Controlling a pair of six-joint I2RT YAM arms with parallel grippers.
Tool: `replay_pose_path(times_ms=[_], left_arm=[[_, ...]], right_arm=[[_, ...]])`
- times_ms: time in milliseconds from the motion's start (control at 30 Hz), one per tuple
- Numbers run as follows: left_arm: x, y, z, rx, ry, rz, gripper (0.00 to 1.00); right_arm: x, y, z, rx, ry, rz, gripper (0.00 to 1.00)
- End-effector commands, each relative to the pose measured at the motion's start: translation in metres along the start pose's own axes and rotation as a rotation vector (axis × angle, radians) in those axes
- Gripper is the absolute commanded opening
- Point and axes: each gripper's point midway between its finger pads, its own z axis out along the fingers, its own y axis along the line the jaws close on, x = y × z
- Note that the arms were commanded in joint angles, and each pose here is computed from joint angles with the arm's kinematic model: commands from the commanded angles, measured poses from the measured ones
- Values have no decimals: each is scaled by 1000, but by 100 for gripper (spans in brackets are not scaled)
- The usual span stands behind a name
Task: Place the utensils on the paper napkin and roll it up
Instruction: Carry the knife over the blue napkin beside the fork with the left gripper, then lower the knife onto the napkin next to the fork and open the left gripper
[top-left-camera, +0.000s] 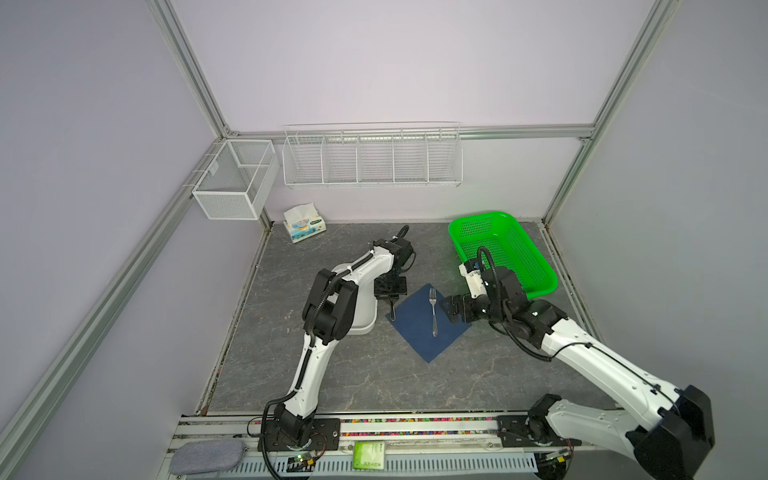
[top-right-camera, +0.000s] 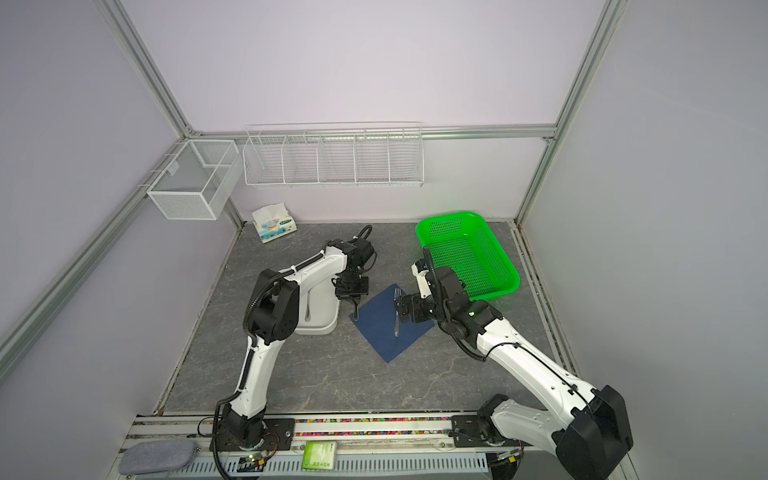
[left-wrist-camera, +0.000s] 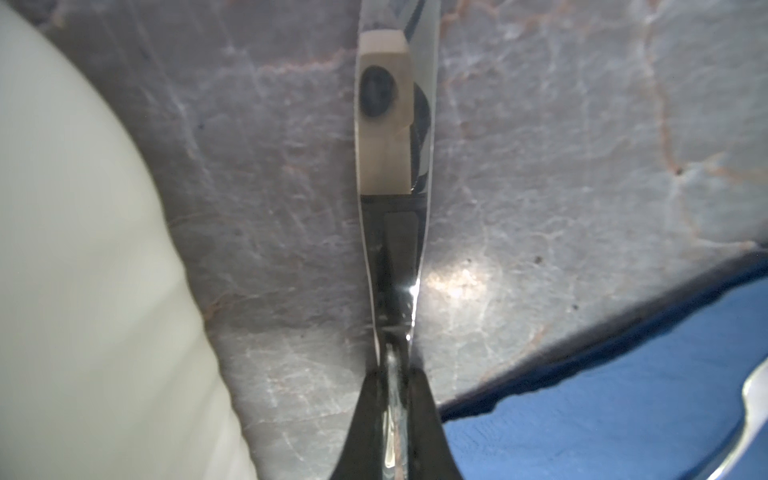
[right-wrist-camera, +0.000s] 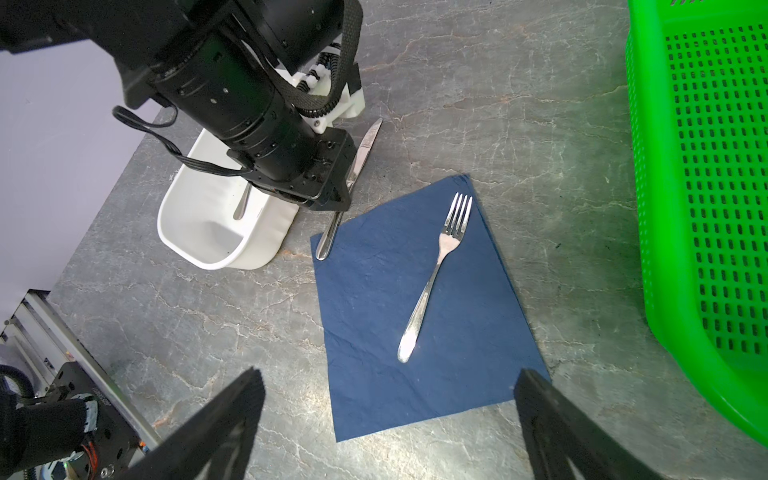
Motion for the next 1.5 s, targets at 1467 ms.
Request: replay_pose_path(times_ms=[1467], left_arm=[[54, -109, -15, 256, 25, 98, 5]], right_arm=[[14, -16, -4, 73, 2, 23, 97]])
